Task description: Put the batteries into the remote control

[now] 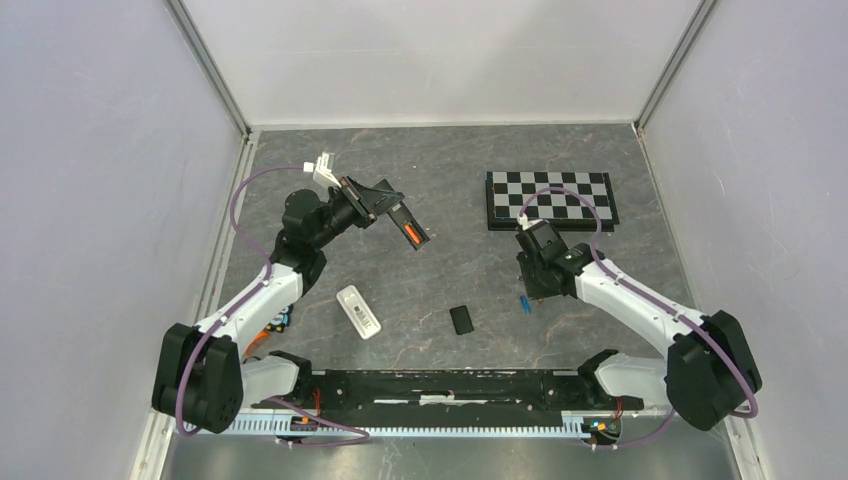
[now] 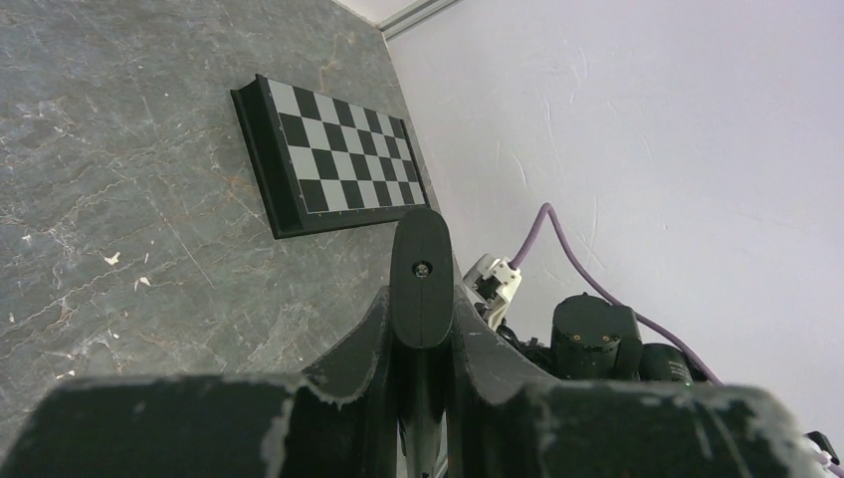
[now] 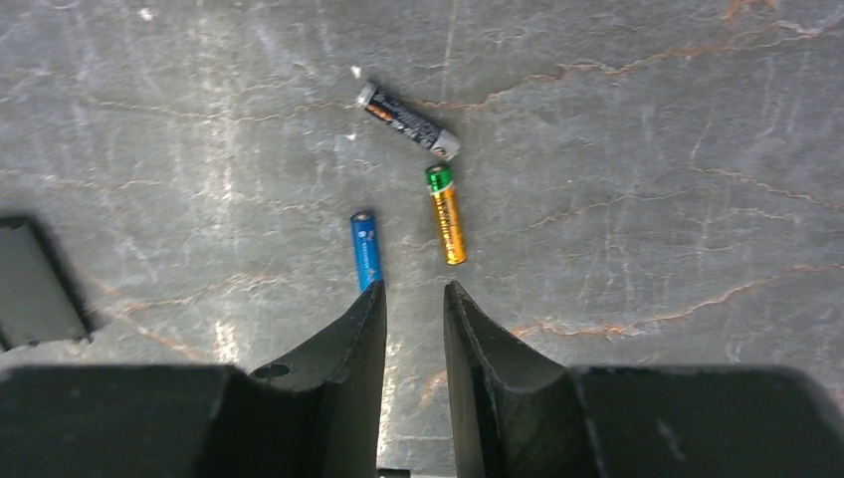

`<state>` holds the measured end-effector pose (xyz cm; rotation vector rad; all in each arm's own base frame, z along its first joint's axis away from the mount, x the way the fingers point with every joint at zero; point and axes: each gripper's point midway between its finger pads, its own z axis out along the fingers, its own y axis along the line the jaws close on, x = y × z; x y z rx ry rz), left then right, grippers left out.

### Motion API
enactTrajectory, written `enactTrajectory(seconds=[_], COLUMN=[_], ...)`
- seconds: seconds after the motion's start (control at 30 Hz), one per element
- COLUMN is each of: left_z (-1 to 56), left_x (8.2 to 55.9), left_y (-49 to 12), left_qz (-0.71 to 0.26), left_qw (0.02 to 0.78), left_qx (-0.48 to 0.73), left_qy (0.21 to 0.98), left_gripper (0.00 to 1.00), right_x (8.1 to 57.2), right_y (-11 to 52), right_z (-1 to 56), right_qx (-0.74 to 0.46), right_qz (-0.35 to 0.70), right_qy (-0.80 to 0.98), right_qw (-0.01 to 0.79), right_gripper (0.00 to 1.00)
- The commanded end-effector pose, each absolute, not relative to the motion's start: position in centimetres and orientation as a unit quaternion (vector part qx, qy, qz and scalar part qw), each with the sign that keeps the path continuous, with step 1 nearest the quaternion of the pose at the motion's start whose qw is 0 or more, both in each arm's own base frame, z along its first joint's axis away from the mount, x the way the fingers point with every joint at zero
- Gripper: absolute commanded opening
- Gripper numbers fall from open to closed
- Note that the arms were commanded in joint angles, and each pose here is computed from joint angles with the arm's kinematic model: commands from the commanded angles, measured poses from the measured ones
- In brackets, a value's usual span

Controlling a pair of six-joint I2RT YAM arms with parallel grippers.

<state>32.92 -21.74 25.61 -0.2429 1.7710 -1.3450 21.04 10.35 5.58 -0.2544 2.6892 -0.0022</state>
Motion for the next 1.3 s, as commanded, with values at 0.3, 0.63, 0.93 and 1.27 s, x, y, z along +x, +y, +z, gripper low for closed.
enactTrajectory(seconds=[0.3, 0.63, 0.93, 1.27], left_z=[27.0, 26.8, 27.0, 27.2], left_x=[32.9, 33.1, 33.4, 33.8], left_y=[-21.5, -21.5, -21.6, -21.6], left_qz=[-0.537, -0.533, -0.532, -0.526], left_qw=[0.466, 0.466, 0.466, 0.469], left_qx=[-0.076, -0.074, -0.071, -0.069], left_qy=[0.699, 0.702, 0.704, 0.706], left_gripper=[0.02, 0.02, 0.02, 0.02], right_x=[23.5, 24.5, 26.5, 27.7], right_y=[9.6, 10.0, 10.1, 9.2], right_z=[4.1, 3.1, 2.2, 0.9], right_qx=[-0.088, -0.099, -0.129, -0.128], right_qz=[-0.037, -0.027, -0.042, -0.027], right_qy=[0.967, 0.967, 0.966, 0.968], right_qw=[0.236, 0.235, 0.221, 0.213], right_gripper=[0.36, 0.40, 0.45, 0.40])
